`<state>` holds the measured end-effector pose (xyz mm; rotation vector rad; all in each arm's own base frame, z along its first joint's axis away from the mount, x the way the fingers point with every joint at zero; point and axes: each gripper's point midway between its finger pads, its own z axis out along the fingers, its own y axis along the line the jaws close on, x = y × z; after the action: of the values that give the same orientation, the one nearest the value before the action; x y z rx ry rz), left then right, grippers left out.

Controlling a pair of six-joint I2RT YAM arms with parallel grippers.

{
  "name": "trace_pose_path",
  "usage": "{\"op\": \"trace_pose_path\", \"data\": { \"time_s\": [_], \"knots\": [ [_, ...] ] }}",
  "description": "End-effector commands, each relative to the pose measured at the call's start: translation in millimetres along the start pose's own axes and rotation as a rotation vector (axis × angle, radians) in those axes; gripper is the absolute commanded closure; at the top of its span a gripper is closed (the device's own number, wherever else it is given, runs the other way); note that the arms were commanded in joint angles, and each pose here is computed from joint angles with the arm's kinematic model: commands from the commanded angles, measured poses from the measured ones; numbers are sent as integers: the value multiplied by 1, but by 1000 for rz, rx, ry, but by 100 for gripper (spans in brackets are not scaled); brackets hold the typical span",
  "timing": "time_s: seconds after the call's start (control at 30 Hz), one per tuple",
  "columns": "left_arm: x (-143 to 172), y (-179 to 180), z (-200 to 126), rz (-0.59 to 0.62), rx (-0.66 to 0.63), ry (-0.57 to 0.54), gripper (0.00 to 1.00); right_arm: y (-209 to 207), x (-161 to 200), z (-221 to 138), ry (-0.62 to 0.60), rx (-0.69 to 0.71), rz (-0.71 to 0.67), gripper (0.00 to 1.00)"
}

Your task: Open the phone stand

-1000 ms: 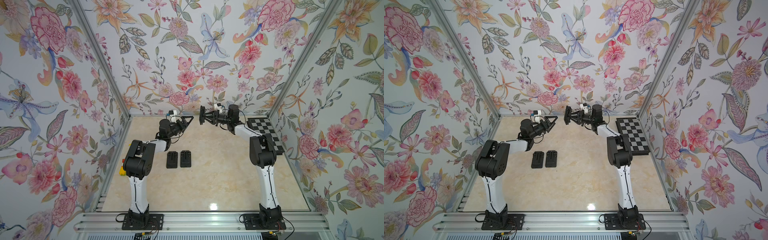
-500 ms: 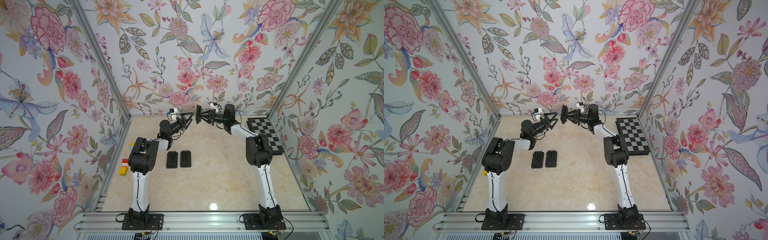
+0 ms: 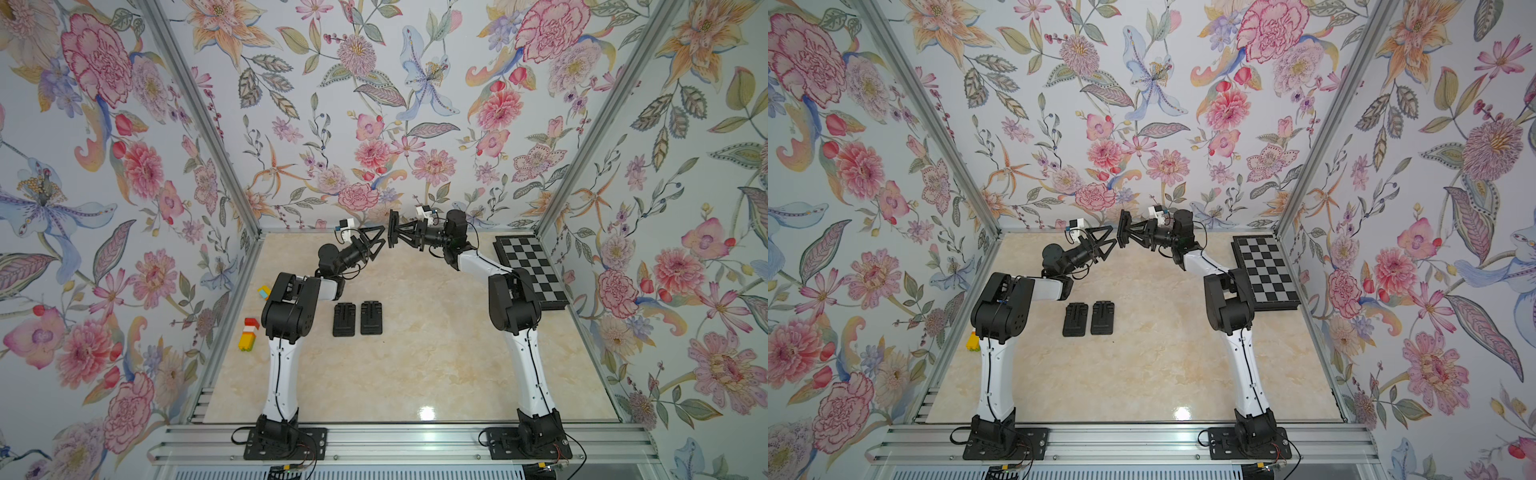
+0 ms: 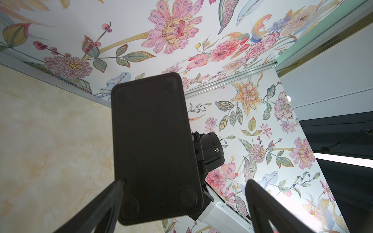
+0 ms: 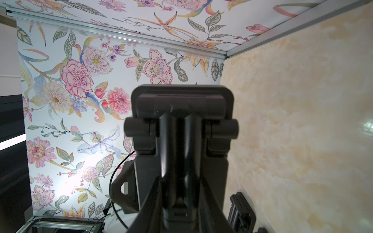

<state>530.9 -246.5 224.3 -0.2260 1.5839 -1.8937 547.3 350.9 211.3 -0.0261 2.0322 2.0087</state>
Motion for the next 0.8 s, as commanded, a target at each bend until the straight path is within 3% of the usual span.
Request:
{"op": "trace_pose_path", "data": {
  "time_s": [0.0, 0.77],
  "knots": [
    [1, 0, -1, 7, 33, 36, 3, 16, 1, 7, 16, -62, -61, 100],
    [8, 14, -6, -27, 21, 83, 4, 24, 19, 16, 67, -81, -68, 100]
  ]
}}
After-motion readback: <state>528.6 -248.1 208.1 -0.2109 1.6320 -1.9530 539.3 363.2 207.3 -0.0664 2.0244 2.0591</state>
